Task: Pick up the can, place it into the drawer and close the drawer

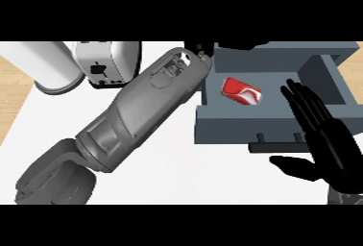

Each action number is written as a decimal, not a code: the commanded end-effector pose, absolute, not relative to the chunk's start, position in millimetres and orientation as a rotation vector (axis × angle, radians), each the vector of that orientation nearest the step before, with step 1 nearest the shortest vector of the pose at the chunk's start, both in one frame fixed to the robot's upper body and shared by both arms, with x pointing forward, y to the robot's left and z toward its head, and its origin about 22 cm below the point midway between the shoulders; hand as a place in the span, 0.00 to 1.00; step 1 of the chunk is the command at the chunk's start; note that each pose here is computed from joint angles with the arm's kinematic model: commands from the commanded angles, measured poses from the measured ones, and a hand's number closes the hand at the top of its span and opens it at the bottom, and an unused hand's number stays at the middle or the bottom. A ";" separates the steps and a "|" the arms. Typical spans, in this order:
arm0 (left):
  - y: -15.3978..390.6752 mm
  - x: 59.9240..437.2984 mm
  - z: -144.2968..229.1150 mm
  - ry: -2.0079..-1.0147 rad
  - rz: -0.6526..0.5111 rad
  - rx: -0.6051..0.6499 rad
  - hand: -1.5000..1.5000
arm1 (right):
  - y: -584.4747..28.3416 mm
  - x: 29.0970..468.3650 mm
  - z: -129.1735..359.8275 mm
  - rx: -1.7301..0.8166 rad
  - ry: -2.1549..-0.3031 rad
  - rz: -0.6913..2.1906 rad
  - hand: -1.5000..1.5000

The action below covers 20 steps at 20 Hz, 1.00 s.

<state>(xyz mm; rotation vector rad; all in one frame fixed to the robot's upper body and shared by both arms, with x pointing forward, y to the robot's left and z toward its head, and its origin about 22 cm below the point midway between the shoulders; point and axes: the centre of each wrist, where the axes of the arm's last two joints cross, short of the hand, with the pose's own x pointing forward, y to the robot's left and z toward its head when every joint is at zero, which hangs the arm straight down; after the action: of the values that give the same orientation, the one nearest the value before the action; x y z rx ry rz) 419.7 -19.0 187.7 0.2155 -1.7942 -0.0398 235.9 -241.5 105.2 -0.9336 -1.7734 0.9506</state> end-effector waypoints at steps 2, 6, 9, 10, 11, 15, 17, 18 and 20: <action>10.0 427.3 199.9 -1.794 -0.040 0.223 0.00 | -253.7 255.2 76.1 -1.033 -1.692 0.992 0.00; 14.7 420.3 196.0 -1.797 -0.040 0.227 0.00 | -237.3 282.2 47.3 -1.056 -1.701 0.920 0.00; 35.1 423.1 209.1 -1.771 -0.037 0.240 0.00 | -225.8 282.1 16.0 -1.044 -1.682 0.922 0.00; 27.5 418.7 203.0 -1.788 -0.045 0.242 0.00 | -230.8 303.1 21.4 -1.041 -1.678 0.937 0.00; 39.4 414.7 200.9 -1.764 -0.062 0.234 0.00 | -235.0 298.7 23.2 -1.080 -1.660 0.926 0.00; 56.3 416.7 214.4 -1.773 -0.039 0.220 0.00 | -240.1 316.0 -1.7 -1.114 -1.622 0.943 0.00; 64.7 413.4 223.9 -1.764 -0.050 0.244 0.00 | -245.8 316.0 -4.9 -1.147 -1.611 0.951 0.00; 74.6 415.0 224.0 -1.764 -0.036 0.235 0.00 | -222.5 328.5 4.5 -1.134 -1.624 0.966 0.00; 73.6 408.1 215.1 -1.765 -0.048 0.215 0.00 | -240.5 337.6 -1.8 -1.180 -1.604 0.947 0.00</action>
<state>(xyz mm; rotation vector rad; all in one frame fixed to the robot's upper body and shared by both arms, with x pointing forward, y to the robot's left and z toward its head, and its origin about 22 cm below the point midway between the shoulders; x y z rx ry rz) 414.3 61.3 216.8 0.2285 -1.7725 -0.0421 331.1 -241.8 29.9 -1.2212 -1.6902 0.9481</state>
